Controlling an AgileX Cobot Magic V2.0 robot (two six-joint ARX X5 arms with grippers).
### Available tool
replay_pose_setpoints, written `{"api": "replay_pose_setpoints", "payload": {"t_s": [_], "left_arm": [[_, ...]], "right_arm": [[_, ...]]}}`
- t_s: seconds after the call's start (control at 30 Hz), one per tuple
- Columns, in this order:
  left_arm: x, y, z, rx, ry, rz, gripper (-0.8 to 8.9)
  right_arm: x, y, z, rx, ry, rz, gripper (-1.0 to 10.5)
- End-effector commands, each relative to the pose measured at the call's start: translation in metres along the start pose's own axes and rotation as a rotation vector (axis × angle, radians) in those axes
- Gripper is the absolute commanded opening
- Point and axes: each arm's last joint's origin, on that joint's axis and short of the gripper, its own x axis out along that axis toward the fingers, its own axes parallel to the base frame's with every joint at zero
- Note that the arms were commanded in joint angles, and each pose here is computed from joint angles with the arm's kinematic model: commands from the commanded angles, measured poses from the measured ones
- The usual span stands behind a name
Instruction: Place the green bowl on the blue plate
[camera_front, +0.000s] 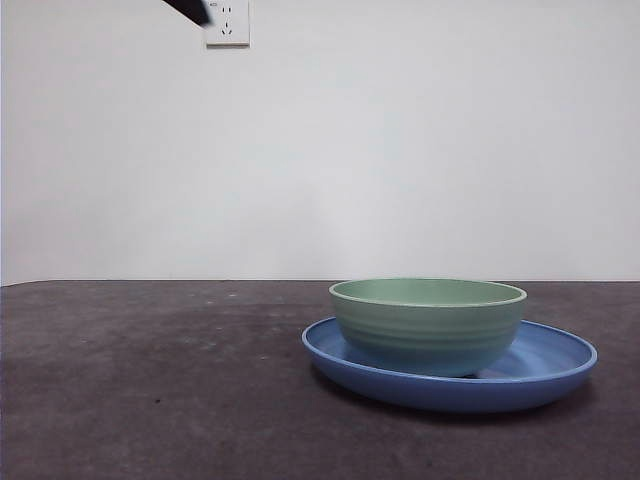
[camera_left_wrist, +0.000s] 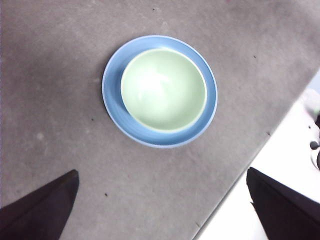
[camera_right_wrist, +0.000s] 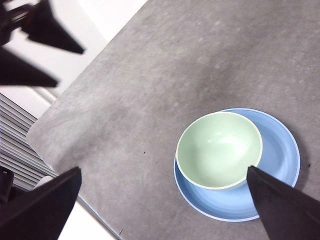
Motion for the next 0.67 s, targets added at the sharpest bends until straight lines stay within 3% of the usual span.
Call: {"api": "replay_pose_setpoints", "payload": {"t_s": [0.03, 0.43, 0.67], "left_arm": [[-0.016, -0.006, -0.026, 0.041, -0.05, -0.001, 6.26], [-0.069, -0.025, -0.15, 0.046, -0.351, 0.002, 6.26], [-0.079, -0.03, -0.19, 0.065, -0.442, 0.002, 6.26]], "right_arm": [[-0.002, 0.003, 0.004, -0.021, -0.017, 0.007, 6.1], [-0.002, 0.003, 0.004, -0.021, -0.017, 0.007, 6.1], [-0.002, 0.003, 0.004, -0.021, -0.016, 0.007, 6.1]]}}
